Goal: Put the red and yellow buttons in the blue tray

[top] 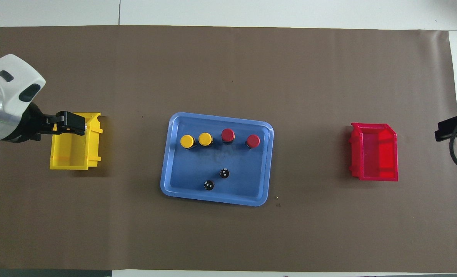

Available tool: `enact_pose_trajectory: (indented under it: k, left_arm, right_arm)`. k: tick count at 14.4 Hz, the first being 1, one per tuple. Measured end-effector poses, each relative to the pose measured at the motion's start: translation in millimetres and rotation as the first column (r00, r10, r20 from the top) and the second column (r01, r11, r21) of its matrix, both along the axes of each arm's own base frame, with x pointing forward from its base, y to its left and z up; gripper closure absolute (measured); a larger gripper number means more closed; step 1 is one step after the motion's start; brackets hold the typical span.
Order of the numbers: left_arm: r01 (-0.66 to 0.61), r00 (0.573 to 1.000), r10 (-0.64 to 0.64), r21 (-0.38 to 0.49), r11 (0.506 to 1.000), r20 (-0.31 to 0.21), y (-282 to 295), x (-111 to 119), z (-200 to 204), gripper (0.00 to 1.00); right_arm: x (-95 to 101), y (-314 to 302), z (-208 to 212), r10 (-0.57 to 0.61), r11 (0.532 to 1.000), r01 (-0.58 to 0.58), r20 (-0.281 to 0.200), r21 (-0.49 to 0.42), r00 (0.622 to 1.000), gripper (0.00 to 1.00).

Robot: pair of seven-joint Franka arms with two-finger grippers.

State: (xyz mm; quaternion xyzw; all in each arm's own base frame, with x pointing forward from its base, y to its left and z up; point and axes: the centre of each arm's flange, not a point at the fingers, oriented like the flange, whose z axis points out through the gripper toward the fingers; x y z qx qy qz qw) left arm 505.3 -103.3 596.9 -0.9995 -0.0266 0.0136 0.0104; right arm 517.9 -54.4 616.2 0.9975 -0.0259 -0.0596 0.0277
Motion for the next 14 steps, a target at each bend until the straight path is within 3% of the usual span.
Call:
enact_pose_trajectory:
  k: [4, 7, 14]
  left_arm:
    - [0.008, 1.0, -0.008, -0.001, 1.0, -0.002, 25.9, 1.3, 15.3, 0.0]
    - [0.054, 0.998, -0.054, 0.003, 0.999, -0.034, 27.3, -9.5, 27.2, 0.0]
    - [0.06, 0.998, -0.06, 0.002, 0.998, -0.01, 57.5, -10.8, 36.6, 0.0]
  right_arm:
    - [0.0, 0.0, 0.0, 0.0, 1.0, 0.0, 0.0, 0.0, 1.0, 0.0]
    - [0.0, 0.0, 0.0, 0.0, 1.0, 0.0, 0.0, 0.0, 1.0, 0.0]
    - [0.0, 0.0, 0.0, 0.0, 1.0, 0.0, 0.0, 0.0, 1.0, 0.0]
